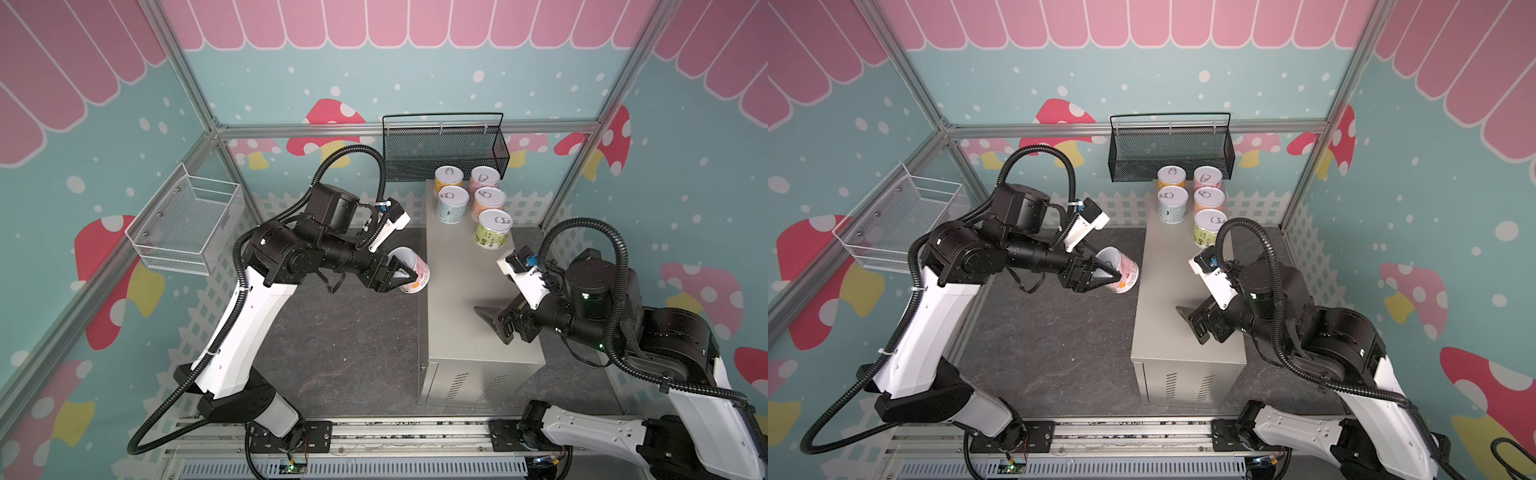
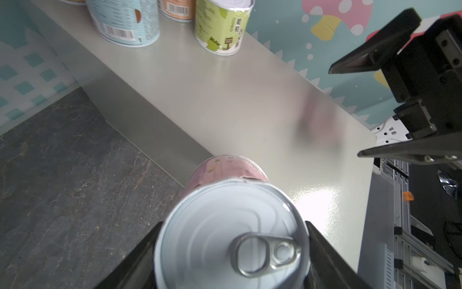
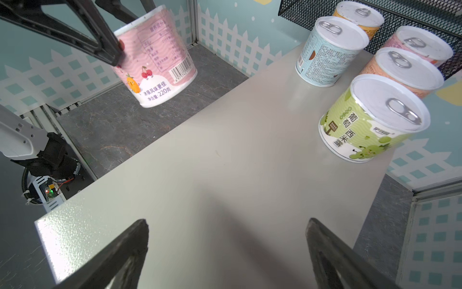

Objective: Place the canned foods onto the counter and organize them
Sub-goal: 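Lift the pink can and swing it over the cabinet while the right gripper draws back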

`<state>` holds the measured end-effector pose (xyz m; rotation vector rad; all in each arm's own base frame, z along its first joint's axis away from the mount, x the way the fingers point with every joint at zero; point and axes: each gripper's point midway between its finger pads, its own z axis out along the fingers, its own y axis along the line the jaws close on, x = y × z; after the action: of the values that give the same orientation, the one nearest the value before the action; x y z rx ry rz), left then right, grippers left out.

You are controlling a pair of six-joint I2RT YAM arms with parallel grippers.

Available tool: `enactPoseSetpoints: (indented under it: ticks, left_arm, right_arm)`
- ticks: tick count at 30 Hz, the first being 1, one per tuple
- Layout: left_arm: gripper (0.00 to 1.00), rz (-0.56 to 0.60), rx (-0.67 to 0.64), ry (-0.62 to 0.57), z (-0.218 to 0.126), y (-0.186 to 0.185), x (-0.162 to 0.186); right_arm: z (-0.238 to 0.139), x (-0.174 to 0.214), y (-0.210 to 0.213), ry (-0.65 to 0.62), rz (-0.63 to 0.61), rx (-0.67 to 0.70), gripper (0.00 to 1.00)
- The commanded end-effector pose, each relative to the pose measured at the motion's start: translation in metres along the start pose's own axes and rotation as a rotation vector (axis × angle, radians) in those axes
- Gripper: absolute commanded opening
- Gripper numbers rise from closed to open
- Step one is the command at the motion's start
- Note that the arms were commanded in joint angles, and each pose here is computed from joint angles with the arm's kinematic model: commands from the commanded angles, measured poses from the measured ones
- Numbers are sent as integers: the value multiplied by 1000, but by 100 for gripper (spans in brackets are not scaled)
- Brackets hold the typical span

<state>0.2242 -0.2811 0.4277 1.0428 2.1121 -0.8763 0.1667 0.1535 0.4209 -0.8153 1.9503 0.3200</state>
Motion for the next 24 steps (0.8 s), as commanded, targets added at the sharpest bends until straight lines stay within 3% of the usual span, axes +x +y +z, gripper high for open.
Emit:
enactPoseSetpoints:
  ticks: [1, 14, 18, 24]
  left_arm:
    - [0, 71, 57, -1, -1, -21, -4]
    - [0, 81, 81, 73, 30, -32, -5]
    - [4, 81, 88, 100, 43, -34, -3]
    - [19, 85, 106, 120, 58, -37, -5]
  right_arm:
    - [-3, 9, -4, 20, 9, 22, 100]
    - [-9, 17, -5, 9, 23, 23, 99]
    - [-11, 21, -5, 6, 30, 20, 100]
    - [-14, 22, -5, -3, 35, 17, 99]
